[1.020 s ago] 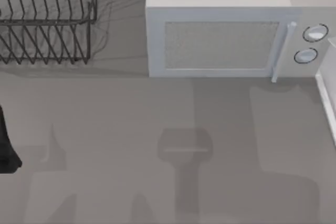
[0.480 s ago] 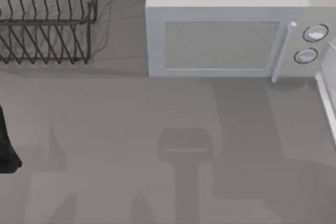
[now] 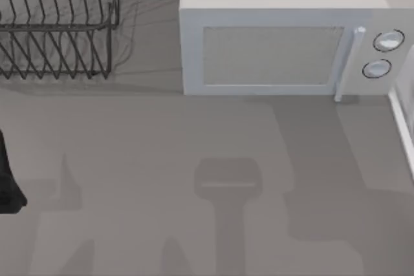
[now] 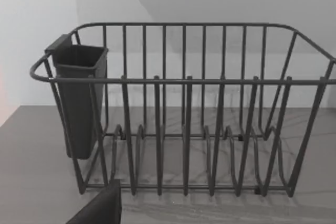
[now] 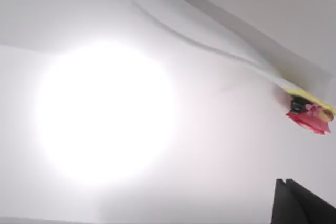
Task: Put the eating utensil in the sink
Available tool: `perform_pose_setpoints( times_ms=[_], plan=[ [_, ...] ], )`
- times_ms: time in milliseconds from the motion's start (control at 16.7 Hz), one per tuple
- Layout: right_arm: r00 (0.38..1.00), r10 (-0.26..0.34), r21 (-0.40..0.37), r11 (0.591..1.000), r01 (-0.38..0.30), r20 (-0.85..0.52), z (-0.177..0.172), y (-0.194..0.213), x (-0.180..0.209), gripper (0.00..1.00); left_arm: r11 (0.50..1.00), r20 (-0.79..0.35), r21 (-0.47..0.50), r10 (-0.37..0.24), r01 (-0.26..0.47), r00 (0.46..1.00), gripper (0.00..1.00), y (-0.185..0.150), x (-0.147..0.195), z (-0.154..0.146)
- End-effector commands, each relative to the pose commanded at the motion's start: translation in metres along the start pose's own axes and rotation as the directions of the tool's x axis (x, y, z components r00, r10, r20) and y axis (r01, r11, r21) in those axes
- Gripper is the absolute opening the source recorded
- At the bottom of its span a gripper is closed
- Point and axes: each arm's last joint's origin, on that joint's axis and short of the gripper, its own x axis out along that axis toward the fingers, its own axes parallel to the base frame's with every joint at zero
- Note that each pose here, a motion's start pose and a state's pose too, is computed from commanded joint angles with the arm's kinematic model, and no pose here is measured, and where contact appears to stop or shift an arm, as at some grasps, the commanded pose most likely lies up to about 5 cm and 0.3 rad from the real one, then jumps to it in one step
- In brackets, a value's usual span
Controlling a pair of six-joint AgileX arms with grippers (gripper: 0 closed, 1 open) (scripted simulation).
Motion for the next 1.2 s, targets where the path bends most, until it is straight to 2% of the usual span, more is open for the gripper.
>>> perform_pose_setpoints(
  times_ms=[60, 840, 1200],
  plan=[
    [1.000, 0.000, 0.000, 1.000, 0.000, 0.000, 0.0000, 0.0000, 0.0000, 0.00, 1.000, 0.000, 0.000, 0.000, 0.000, 1.000, 1.00, 0.0000, 0.0000, 0.0000],
    [1.000, 0.000, 0.000, 1.000, 0.000, 0.000, 0.0000, 0.0000, 0.0000, 0.98, 1.000, 0.000, 0.000, 0.000, 0.000, 1.000, 1.00, 0.0000, 0.0000, 0.0000],
    [1.000, 0.000, 0.000, 1.000, 0.000, 0.000, 0.0000, 0.0000, 0.0000, 1.00, 1.000, 0.000, 0.000, 0.000, 0.000, 1.000, 1.00, 0.0000, 0.0000, 0.0000]
  ],
)
